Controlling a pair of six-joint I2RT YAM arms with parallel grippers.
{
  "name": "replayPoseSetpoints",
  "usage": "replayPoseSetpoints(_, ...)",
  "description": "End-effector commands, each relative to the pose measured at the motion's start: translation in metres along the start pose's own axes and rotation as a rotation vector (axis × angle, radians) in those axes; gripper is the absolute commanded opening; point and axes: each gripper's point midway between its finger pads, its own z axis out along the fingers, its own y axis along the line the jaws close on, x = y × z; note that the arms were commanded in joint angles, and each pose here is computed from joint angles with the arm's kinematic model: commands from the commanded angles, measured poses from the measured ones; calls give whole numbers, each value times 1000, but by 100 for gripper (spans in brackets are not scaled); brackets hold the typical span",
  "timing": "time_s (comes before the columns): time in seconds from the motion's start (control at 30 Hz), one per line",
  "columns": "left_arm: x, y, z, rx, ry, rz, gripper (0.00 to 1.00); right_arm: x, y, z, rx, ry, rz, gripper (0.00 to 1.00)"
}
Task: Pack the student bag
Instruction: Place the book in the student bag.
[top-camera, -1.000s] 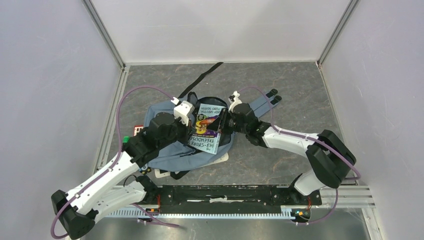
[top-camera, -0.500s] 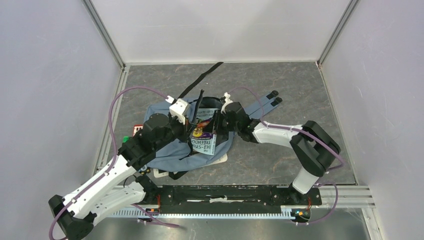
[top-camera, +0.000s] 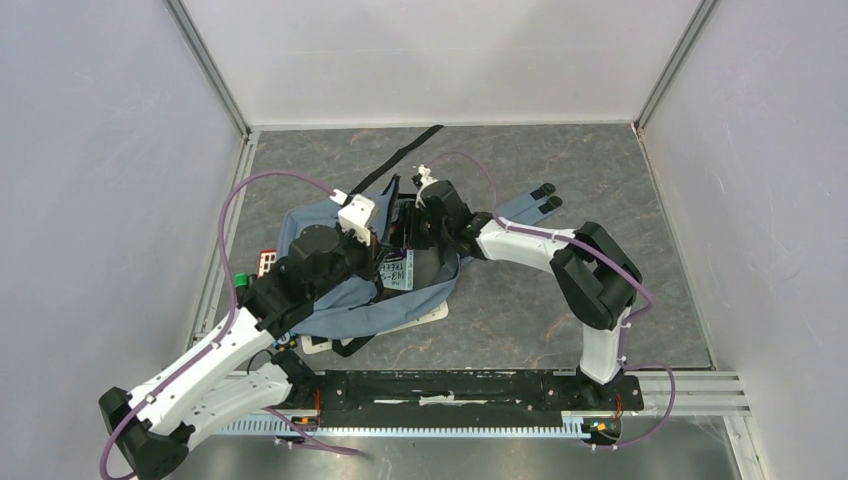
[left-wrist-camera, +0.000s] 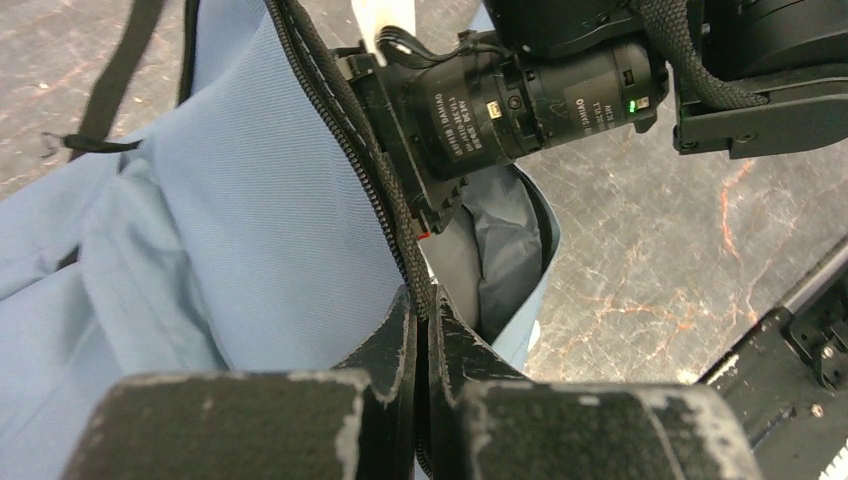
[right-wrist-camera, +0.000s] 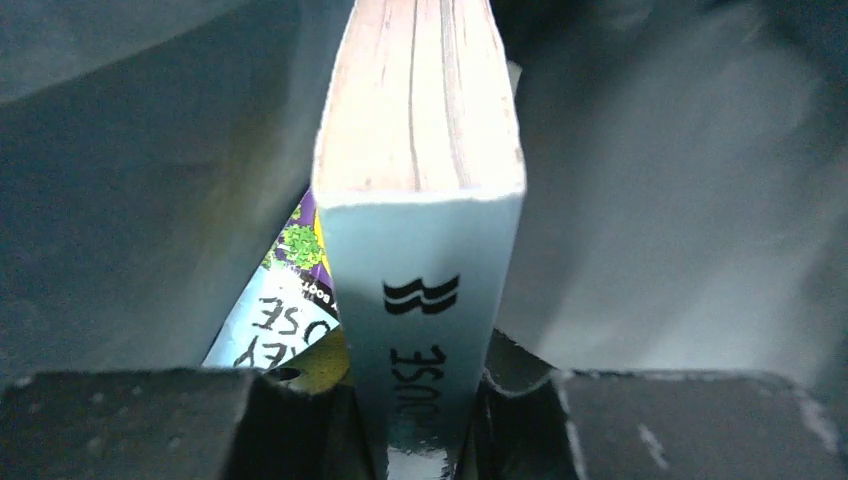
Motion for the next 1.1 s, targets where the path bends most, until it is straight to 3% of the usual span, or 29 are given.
replayPoseSetpoints(0.0,-32,13,-14,-75,-137,13,2,-46,-31,-11,168,-131,-134,0)
replayPoseSetpoints(0.17,-45,7,-23,-35,-216,19,2,-32,-47,-18,190,-77,-143,0)
replayPoseSetpoints(0.33,-39,0,-15,3,-175,21,2,-19,-13,-3,9,-9,-118,0)
replayPoseSetpoints(0.57,-31,-4,-4,27,-117,22,2,-6,25,8,-50,18,-147,0)
replayPoseSetpoints(0.83,-27,1,1,2,-97,15,2,40,54,16,-163,97,-99,1)
replayPoseSetpoints(0.93,-25,-3,4,24,-90,9,2,46,56,22,-173,99,-86,3)
replayPoseSetpoints(1.07,-22,-2,6,23,-79,6,2,47,63,29,-236,83,-57,14)
